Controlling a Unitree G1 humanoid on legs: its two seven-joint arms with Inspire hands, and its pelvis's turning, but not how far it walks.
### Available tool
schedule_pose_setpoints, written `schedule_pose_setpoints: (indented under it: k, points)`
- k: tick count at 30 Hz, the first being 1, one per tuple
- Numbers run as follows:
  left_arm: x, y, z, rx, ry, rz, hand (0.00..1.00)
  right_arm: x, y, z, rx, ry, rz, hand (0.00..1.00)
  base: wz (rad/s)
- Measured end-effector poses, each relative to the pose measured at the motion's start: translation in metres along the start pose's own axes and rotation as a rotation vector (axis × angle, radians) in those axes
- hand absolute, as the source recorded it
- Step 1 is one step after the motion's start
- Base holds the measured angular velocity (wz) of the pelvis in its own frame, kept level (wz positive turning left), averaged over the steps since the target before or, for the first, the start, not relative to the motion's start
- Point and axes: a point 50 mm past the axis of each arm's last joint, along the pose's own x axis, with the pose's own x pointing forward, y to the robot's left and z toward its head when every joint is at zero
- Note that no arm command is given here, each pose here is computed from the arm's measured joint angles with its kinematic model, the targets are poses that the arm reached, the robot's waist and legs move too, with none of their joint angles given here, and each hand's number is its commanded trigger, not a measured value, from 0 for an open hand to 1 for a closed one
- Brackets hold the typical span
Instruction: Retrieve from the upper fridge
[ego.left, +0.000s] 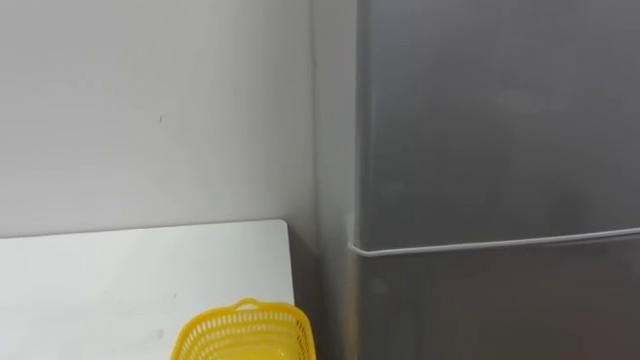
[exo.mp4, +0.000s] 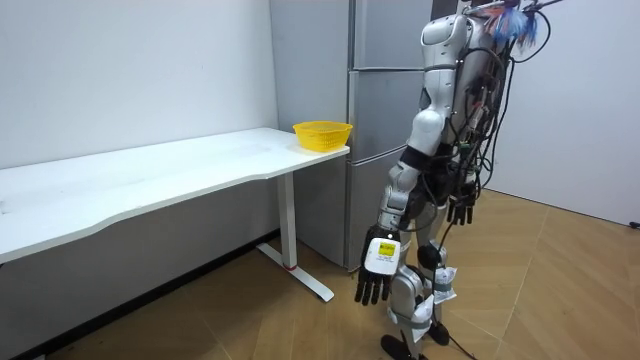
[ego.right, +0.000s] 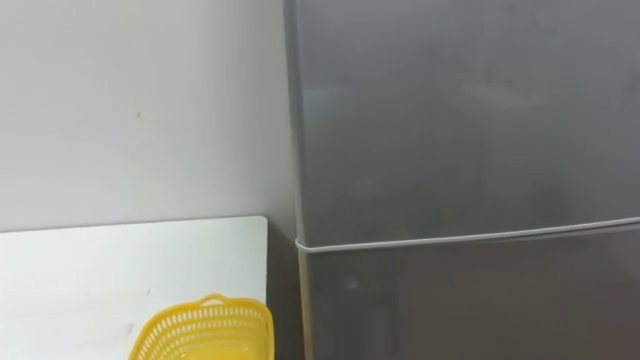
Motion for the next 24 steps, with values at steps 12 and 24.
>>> schedule_pose_setpoints:
  k: [12, 24]
  points:
    - [-0.018, -0.009, 0.074, -0.627, -0.155, 0.064, 0.00, -0.004, -0.025, 0.008, 0.009, -0.104, -0.144, 0.00, 0.01]
    - [-0.101, -0.019, 0.170, -0.783, -0.656, 0.039, 0.00, -0.004, -0.020, 0.006, -0.008, -0.135, -0.139, 0.00, 0.00]
